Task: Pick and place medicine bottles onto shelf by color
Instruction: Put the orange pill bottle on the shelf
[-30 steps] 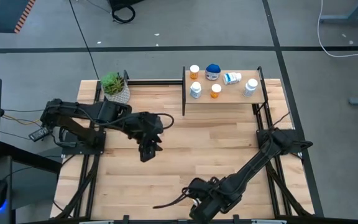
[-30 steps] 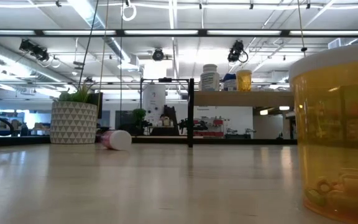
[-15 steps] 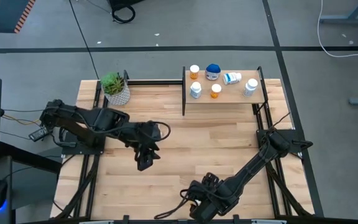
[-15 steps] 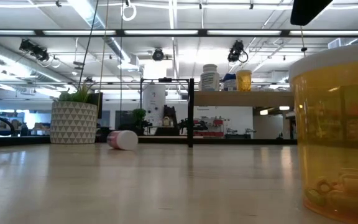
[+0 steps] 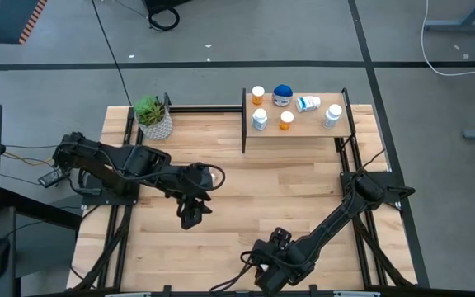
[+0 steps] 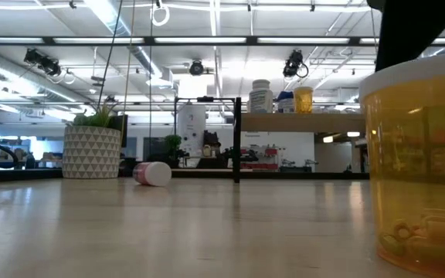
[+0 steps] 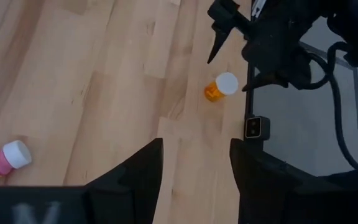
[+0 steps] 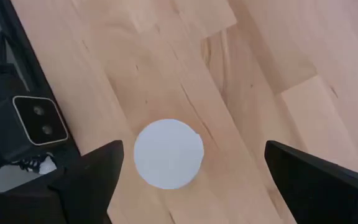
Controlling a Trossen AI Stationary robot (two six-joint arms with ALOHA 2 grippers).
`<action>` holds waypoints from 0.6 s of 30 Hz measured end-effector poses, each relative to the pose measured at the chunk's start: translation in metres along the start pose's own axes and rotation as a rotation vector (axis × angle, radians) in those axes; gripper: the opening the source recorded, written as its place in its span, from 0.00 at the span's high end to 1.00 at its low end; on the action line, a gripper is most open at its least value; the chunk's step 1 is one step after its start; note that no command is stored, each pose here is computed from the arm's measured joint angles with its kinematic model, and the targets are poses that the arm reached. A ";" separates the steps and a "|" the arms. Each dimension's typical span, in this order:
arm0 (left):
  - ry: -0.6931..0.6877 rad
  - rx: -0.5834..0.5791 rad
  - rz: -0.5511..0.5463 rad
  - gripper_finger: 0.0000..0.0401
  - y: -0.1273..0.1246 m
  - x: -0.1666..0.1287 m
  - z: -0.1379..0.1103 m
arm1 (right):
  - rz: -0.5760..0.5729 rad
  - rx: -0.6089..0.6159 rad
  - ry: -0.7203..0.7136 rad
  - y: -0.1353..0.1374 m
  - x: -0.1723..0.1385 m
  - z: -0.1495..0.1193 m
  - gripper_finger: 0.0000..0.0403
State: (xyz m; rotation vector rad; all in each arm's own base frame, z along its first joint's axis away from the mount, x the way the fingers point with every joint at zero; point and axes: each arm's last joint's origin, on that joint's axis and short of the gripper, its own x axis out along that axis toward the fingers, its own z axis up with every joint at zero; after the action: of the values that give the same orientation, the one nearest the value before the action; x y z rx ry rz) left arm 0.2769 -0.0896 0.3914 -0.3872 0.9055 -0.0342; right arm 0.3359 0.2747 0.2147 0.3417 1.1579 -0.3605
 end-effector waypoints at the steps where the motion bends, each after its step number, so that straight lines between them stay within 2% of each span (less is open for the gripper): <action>1: 0.000 0.000 0.000 0.52 0.000 0.000 0.000 | 0.008 0.003 -0.004 0.001 0.000 -0.001 0.01; 7: -0.001 -0.001 0.000 0.52 0.000 0.000 0.000 | 0.054 0.021 -0.034 0.003 0.012 -0.004 0.01; 18: -0.002 0.000 -0.001 0.52 0.000 0.000 0.000 | 0.038 0.070 0.003 -0.002 0.027 -0.013 0.01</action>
State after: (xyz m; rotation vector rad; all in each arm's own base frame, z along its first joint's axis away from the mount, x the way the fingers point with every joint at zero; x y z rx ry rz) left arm 0.2770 -0.0896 0.3915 -0.3879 0.9037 -0.0345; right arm 0.3336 0.2757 0.1849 0.4246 1.1419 -0.3679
